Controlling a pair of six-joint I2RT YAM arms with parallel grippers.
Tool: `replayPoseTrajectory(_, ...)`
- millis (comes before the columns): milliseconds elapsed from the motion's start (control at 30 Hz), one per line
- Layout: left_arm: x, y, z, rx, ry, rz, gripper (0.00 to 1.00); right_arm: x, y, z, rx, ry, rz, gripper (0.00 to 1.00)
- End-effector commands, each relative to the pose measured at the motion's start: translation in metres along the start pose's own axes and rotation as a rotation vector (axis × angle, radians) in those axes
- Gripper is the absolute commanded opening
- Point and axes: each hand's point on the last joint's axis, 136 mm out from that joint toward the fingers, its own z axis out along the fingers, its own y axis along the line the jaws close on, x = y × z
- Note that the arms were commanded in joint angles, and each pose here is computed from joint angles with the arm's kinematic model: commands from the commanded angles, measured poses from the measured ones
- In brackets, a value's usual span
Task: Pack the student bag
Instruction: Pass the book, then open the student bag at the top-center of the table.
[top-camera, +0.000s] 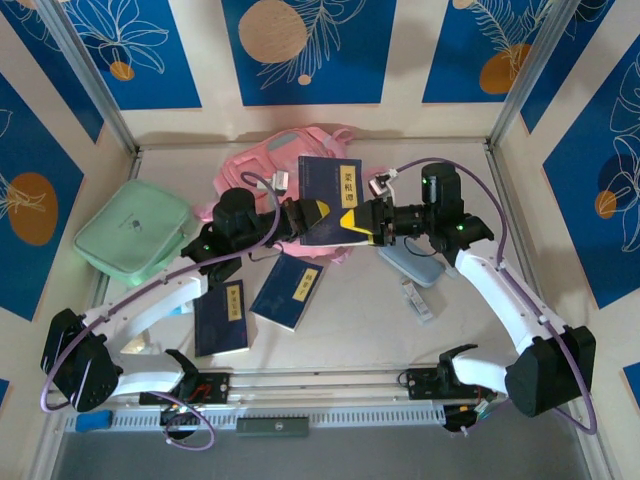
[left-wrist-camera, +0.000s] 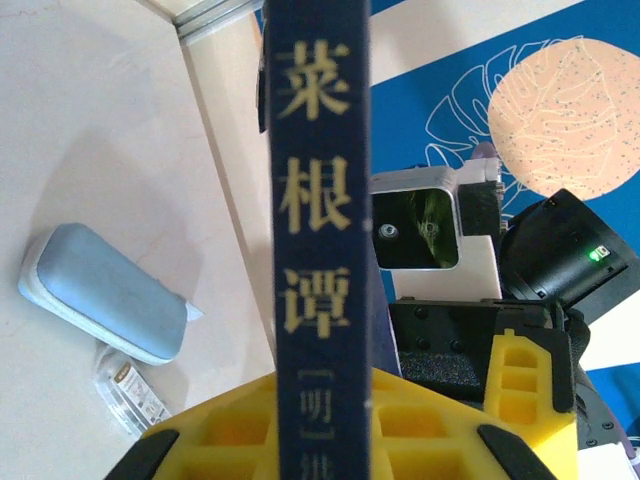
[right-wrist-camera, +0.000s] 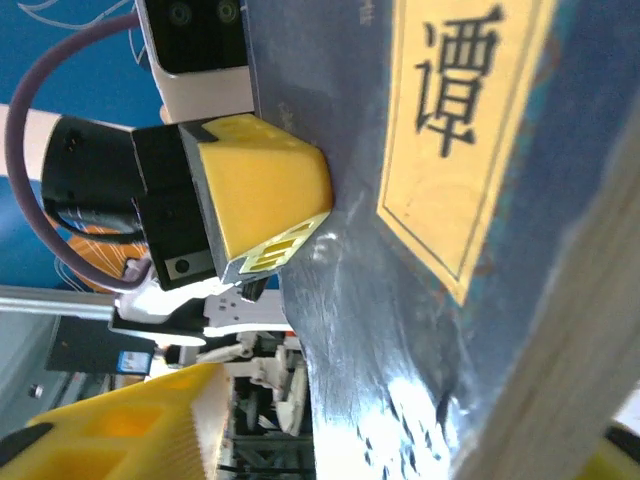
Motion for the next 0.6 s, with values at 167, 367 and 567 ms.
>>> replayPoseTrajectory(167, -0.003, 0.003, -0.004, -0.058, -0.014, 0.056, 0.00, -0.002, -0.011, -0.001, 0.028, -0.003, 0.021, 0.13)
replayPoseTrajectory(367, 0.001, 0.016, -0.010, -0.132, 0.017, 0.157, 0.40, -0.008, -0.028, -0.015, 0.116, -0.053, 0.065, 0.00)
replayPoseTrajectory(567, -0.008, 0.076, -0.022, -0.508, 0.160, 0.567, 0.60, -0.014, -0.079, -0.059, 0.357, -0.185, 0.181, 0.00)
